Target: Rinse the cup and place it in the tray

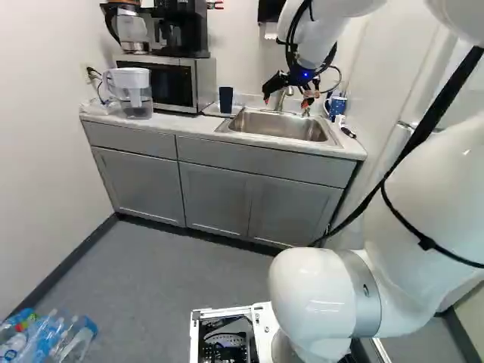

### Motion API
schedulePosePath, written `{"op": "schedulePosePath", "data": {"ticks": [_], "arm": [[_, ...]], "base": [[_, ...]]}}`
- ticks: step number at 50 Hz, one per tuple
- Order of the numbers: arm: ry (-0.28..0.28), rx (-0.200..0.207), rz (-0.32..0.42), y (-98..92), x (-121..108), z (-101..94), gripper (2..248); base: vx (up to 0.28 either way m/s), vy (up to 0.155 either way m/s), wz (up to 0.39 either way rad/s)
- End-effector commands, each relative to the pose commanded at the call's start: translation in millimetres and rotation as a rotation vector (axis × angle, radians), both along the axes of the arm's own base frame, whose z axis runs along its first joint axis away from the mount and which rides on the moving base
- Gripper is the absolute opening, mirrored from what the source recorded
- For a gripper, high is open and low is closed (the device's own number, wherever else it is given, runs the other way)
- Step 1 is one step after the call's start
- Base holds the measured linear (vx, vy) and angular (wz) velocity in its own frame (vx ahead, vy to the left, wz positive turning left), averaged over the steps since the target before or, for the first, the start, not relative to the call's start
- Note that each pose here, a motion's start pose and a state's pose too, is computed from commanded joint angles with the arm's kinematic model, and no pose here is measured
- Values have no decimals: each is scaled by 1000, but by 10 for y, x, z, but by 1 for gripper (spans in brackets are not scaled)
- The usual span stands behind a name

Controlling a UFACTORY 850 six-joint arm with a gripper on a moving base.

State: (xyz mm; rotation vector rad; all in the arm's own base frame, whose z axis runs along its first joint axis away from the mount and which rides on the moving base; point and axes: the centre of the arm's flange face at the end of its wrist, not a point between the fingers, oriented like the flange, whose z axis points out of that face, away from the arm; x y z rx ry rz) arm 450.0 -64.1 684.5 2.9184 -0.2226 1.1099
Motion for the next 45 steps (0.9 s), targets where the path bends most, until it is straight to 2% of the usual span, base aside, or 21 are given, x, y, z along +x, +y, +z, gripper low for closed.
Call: {"op": "schedulePosePath", "data": {"ticks": [29, 45], "arm": [[0, 0, 0, 0, 0, 0, 247], [0, 0, 0, 0, 0, 0, 247]], "base": [[-201, 57, 16], [-130, 42, 13]]}}
